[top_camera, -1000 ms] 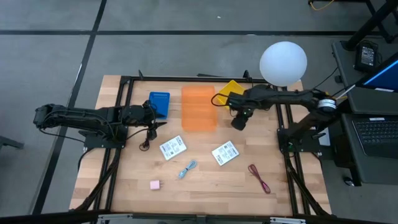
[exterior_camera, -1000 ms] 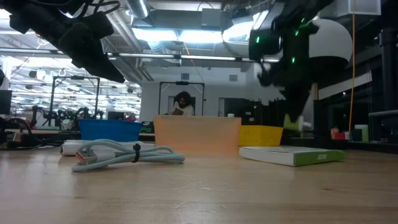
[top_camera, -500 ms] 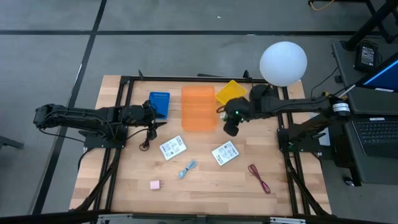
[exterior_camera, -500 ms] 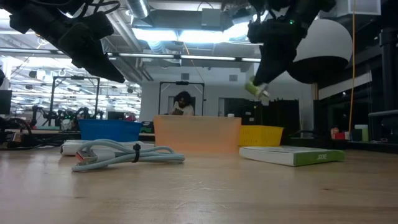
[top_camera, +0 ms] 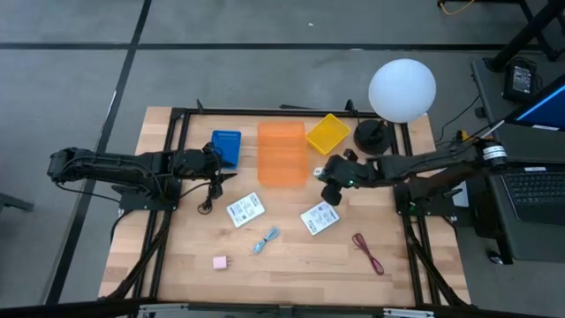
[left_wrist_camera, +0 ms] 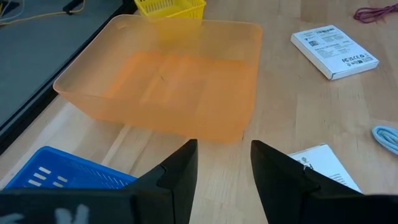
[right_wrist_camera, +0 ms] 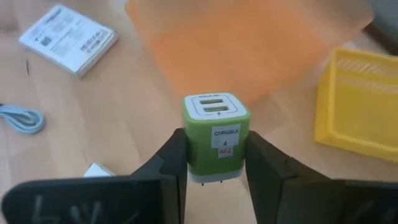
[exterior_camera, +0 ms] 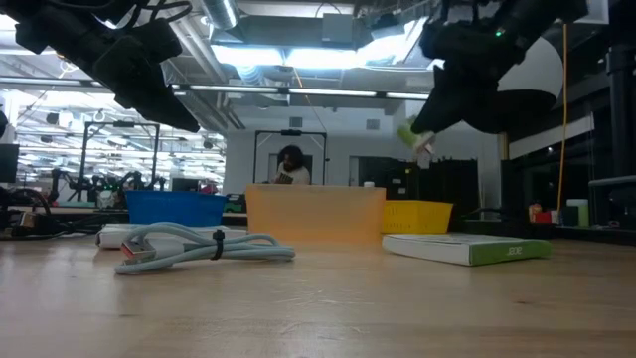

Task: Pick and place items into bin
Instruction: Put the green adaptor into the orange bin

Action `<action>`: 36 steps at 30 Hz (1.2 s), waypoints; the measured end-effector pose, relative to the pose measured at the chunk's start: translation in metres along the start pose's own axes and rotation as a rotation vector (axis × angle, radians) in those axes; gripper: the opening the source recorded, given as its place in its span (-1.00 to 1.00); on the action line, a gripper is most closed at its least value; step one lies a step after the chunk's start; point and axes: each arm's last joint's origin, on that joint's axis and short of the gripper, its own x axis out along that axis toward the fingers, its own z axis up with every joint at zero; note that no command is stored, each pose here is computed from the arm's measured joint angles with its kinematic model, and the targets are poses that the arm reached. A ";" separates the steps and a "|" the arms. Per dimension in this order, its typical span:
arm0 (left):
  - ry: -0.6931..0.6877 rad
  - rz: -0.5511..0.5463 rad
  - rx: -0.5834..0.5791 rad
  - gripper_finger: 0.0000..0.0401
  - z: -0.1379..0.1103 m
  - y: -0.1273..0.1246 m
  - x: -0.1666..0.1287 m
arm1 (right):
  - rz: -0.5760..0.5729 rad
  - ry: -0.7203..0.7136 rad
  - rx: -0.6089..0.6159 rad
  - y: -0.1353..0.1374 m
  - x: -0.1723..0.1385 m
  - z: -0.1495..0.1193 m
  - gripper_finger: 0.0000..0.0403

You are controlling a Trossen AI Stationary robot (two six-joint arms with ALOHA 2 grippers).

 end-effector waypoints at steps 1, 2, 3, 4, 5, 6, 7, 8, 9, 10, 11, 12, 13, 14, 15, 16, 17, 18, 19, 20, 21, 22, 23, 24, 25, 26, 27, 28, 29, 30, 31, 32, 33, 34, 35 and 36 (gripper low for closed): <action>-0.001 0.000 0.000 -0.29 0.000 0.000 0.000 | -0.016 -0.024 -0.006 0.000 -0.003 -0.001 -0.51; -0.001 0.001 -0.001 -0.29 0.000 0.000 0.000 | -0.033 -0.057 -0.020 0.000 -0.006 -0.002 -0.51; 0.000 0.000 -0.001 -0.29 0.000 0.000 0.000 | -0.054 -0.099 -0.024 0.000 -0.008 -0.004 -0.51; -0.001 0.001 -0.003 -0.29 0.000 0.000 0.000 | -0.076 -0.149 -0.031 0.001 -0.009 -0.006 -0.51; -0.001 0.000 -0.010 -0.29 0.000 0.000 0.000 | -0.091 -0.188 -0.040 0.001 -0.009 -0.009 -0.51; -0.001 0.000 -0.016 -0.29 0.000 0.000 0.000 | -0.093 -0.226 -0.047 0.001 -0.009 -0.012 -0.51; -0.001 0.000 -0.021 -0.29 0.000 0.000 0.000 | -0.077 -0.264 -0.051 0.001 -0.009 -0.015 -0.51; -0.001 0.001 -0.021 -0.29 0.000 0.000 0.000 | -0.062 -0.299 -0.050 0.001 -0.009 -0.017 -0.51; -0.001 0.001 -0.020 -0.29 0.000 0.000 0.000 | -0.046 -0.337 -0.044 0.001 -0.008 -0.020 -0.51; -0.001 0.003 -0.013 -0.29 0.000 0.000 0.000 | -0.033 -0.372 -0.037 0.000 -0.008 -0.023 -0.51; -0.003 0.007 -0.006 -0.29 0.000 0.000 0.000 | -0.023 -0.402 -0.033 -0.001 -0.007 -0.025 -0.51; -0.008 0.009 0.001 -0.29 0.001 0.000 0.000 | -0.019 -0.427 -0.039 -0.002 -0.007 -0.028 -0.51; -0.013 0.010 0.006 -0.29 0.001 0.000 0.000 | -0.017 -0.446 -0.049 -0.004 -0.006 -0.031 -0.51; -0.017 0.011 0.006 -0.29 0.002 0.000 0.000 | -0.013 -0.471 -0.050 -0.004 -0.005 -0.033 -0.51; -0.020 0.011 0.006 -0.29 0.002 0.000 0.000 | -0.007 -0.500 -0.049 -0.005 -0.004 -0.035 -0.51; -0.030 0.011 0.004 -0.29 0.003 0.000 0.000 | -0.005 -0.527 -0.052 -0.006 -0.003 -0.037 -0.51; -0.046 0.011 0.000 -0.29 0.004 0.000 0.000 | -0.001 -0.556 -0.051 -0.008 -0.002 -0.039 -0.51; -0.061 0.010 -0.003 -0.29 0.006 0.000 0.000 | 0.005 -0.586 -0.042 -0.009 -0.002 -0.041 -0.51; -0.074 0.009 -0.006 -0.29 0.007 0.000 0.000 | 0.008 -0.615 -0.041 -0.010 -0.001 -0.043 -0.51; -0.088 0.008 -0.008 -0.29 0.008 0.000 0.000 | 0.007 -0.637 -0.051 -0.011 -0.001 -0.046 -0.51; -0.108 0.007 -0.004 -0.29 0.010 0.000 -0.001 | 0.008 -0.659 -0.050 -0.013 -0.001 -0.048 -0.51; -0.125 0.006 0.007 -0.29 0.012 0.000 -0.001 | 0.013 -0.681 -0.044 -0.014 -0.002 -0.050 -0.51; -0.137 0.006 0.020 -0.29 0.013 -0.001 -0.001 | 0.018 -0.698 -0.034 -0.015 -0.002 -0.052 -0.51; -0.149 0.007 0.033 -0.29 0.014 -0.001 -0.001 | 0.021 -0.709 -0.026 -0.016 -0.002 -0.054 -0.51; -0.164 0.007 0.041 -0.29 0.016 -0.001 -0.001 | 0.023 -0.713 -0.023 -0.017 -0.001 -0.056 -0.51; -0.178 0.007 0.047 -0.29 0.017 -0.001 -0.002 | 0.025 -0.717 -0.019 -0.017 -0.001 -0.058 -0.51; -0.191 0.007 0.052 -0.29 0.019 -0.001 -0.002 | 0.026 -0.720 -0.017 -0.018 0.000 -0.059 -0.51; -0.203 0.007 0.056 -0.29 0.020 -0.001 -0.002 | 0.027 -0.724 -0.015 -0.018 0.000 -0.060 -0.51; -0.217 0.007 0.060 -0.29 0.021 -0.001 -0.002 | 0.028 -0.725 -0.014 -0.018 0.000 -0.060 -0.51; -0.233 0.008 0.064 -0.29 0.022 -0.001 -0.003 | 0.034 -0.725 -0.016 -0.018 0.000 -0.060 -0.51; -0.244 0.008 0.067 -0.29 0.024 -0.001 -0.003 | 0.039 -0.723 -0.020 -0.018 0.000 -0.060 -0.51; -0.253 0.008 0.071 -0.29 0.024 -0.001 -0.003 | 0.050 -0.724 -0.023 -0.017 0.000 -0.059 -0.51; -0.262 0.009 0.078 -0.29 0.025 -0.001 -0.003 | 0.061 -0.728 -0.025 -0.016 -0.001 -0.058 -0.51; -0.272 0.010 0.086 -0.29 0.026 -0.001 -0.004 | 0.063 -0.731 -0.023 -0.016 -0.001 -0.057 -0.51; -0.279 0.012 0.095 -0.29 0.027 -0.001 -0.004 | 0.063 -0.730 -0.024 -0.016 -0.001 -0.057 -0.51; -0.280 0.014 0.106 -0.29 0.027 -0.001 -0.004 | 0.063 -0.728 -0.026 -0.016 -0.001 -0.057 -0.51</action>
